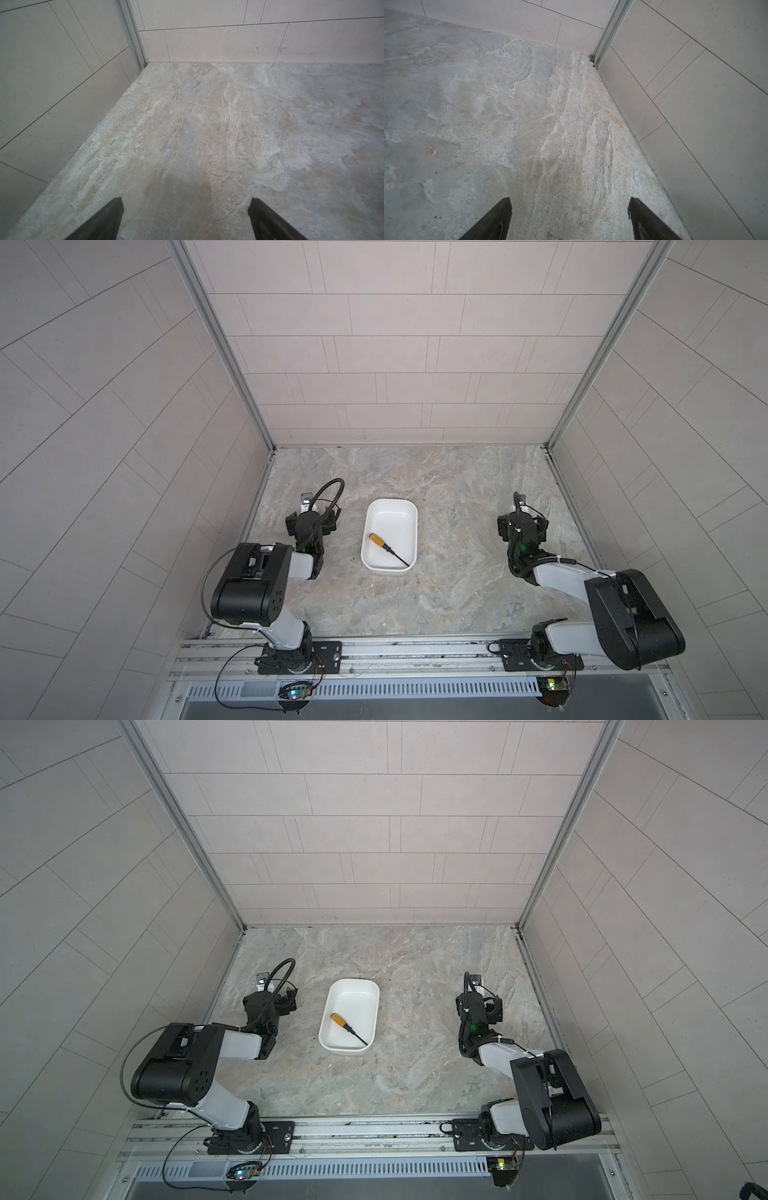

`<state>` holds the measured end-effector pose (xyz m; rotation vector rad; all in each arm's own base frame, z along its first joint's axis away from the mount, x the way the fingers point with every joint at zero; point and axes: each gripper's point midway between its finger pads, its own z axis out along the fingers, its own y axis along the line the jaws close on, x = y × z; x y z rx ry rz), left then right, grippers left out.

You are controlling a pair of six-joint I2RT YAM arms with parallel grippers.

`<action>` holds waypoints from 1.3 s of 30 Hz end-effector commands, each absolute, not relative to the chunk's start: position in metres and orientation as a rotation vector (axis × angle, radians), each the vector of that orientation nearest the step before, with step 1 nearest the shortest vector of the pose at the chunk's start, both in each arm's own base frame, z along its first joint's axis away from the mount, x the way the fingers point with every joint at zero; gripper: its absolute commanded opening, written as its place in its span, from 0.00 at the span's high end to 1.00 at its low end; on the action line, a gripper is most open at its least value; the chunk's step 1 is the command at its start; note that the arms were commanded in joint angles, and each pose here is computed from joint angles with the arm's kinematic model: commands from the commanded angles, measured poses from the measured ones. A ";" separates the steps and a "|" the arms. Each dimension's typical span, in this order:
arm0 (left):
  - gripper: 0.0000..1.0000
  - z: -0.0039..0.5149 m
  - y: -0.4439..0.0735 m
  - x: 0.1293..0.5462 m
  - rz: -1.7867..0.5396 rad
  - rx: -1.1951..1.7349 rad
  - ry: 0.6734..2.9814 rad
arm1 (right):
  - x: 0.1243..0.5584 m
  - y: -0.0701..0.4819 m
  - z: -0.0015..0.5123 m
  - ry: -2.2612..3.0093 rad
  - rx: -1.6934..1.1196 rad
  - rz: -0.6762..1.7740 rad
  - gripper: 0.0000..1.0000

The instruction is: Put the screwdriver in the bin

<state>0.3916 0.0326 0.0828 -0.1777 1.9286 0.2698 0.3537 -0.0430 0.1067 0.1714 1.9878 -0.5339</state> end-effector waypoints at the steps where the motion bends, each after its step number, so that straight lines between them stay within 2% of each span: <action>1: 0.00 0.088 0.032 0.395 0.265 -0.171 1.914 | 0.362 -0.039 0.116 1.925 0.190 -0.433 0.12; 13: 0.00 0.088 0.031 0.395 0.264 -0.170 1.914 | 0.368 -0.060 0.116 1.889 0.273 -0.332 0.12; 14: 0.00 0.088 0.031 0.395 0.264 -0.170 1.914 | 0.369 -0.060 0.116 1.883 0.272 -0.314 0.04; 15: 0.00 0.088 0.032 0.395 0.264 -0.171 1.914 | 0.369 -0.061 0.116 1.878 0.279 -0.313 0.01; 29: 0.00 0.089 0.031 0.395 0.264 -0.171 1.913 | 0.361 -0.063 0.114 1.915 0.260 -0.349 0.01; 33: 0.00 0.088 0.031 0.395 0.265 -0.171 1.914 | 0.371 -0.045 0.114 1.878 0.192 -0.224 0.00; 36: 0.00 0.089 0.031 0.395 0.264 -0.170 1.913 | 0.373 -0.031 0.096 1.831 0.097 -0.178 0.01; 39: 0.00 0.089 0.032 0.395 0.265 -0.171 1.913 | 0.369 -0.028 0.104 1.742 0.081 -0.175 0.01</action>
